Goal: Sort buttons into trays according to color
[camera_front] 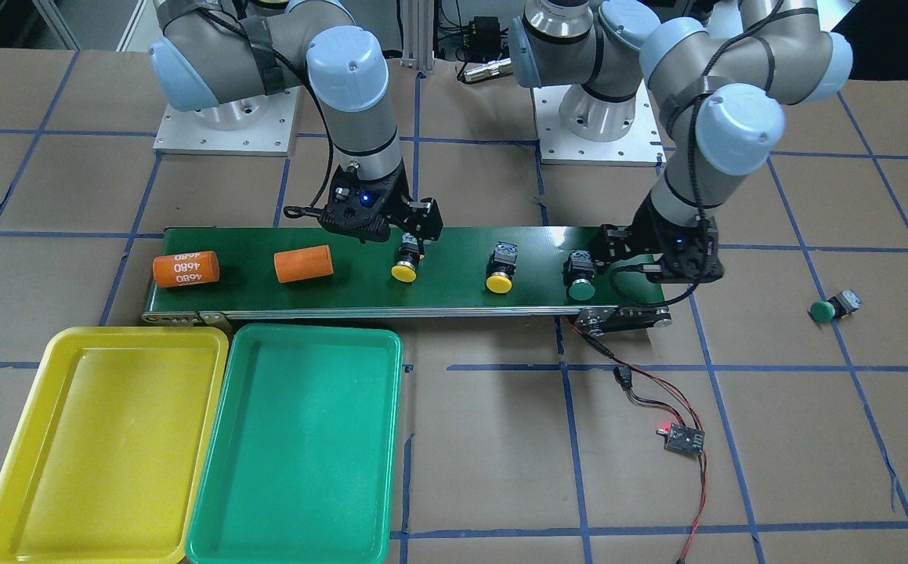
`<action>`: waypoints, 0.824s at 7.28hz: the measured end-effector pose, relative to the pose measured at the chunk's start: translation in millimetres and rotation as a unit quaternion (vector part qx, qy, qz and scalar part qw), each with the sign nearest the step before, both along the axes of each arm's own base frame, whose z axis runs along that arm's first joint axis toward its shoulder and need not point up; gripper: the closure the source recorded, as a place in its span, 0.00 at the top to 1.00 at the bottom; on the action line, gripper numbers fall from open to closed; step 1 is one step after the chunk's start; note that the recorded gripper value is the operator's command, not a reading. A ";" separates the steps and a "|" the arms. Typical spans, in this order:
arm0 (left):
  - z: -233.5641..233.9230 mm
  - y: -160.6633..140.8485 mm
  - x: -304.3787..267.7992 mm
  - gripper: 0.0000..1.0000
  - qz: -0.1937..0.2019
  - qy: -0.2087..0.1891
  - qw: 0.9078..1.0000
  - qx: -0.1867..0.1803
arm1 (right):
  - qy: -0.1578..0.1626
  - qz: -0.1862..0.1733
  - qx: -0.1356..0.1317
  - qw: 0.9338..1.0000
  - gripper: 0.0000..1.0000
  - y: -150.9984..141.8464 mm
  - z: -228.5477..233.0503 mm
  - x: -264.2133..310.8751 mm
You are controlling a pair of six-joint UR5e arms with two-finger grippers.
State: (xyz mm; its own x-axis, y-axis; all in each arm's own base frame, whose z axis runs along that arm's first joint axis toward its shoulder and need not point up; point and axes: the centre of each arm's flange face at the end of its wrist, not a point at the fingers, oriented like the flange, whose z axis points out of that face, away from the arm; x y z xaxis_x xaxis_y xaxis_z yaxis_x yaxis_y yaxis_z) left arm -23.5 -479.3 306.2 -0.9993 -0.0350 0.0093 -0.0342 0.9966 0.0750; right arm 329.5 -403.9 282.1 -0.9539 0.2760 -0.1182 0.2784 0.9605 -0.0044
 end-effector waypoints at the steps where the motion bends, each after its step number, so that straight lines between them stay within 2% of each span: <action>1: 14.6 -17.5 54.8 1.00 -0.013 0.004 1.000 0.000 | 0.007 0.005 0.011 1.000 1.00 -0.7 -15.1 5.4; 3: 10.9 -34.3 148.1 1.00 -0.102 0.018 0.995 0.001 | 0.040 -0.001 0.011 0.999 0.00 -2.9 -31.9 5.6; 4: -2.9 -34.4 194.9 1.00 -0.152 0.021 0.988 -0.005 | 0.052 -0.008 0.013 0.999 0.00 -2.3 -33.9 4.1; 6: -32.0 -29.1 265.0 1.00 -0.268 0.009 0.963 -0.016 | 0.059 -0.015 0.018 0.998 0.00 -1.8 -27.4 0.1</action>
State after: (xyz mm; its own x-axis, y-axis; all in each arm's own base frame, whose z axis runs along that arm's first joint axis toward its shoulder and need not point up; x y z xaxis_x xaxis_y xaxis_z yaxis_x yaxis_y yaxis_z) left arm 241.5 -508.4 274.2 -0.8731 0.4872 0.0194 0.4876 0.8722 0.0401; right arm 329.7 -405.7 254.7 -0.9519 0.3063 0.0055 0.3063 0.9519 -0.0044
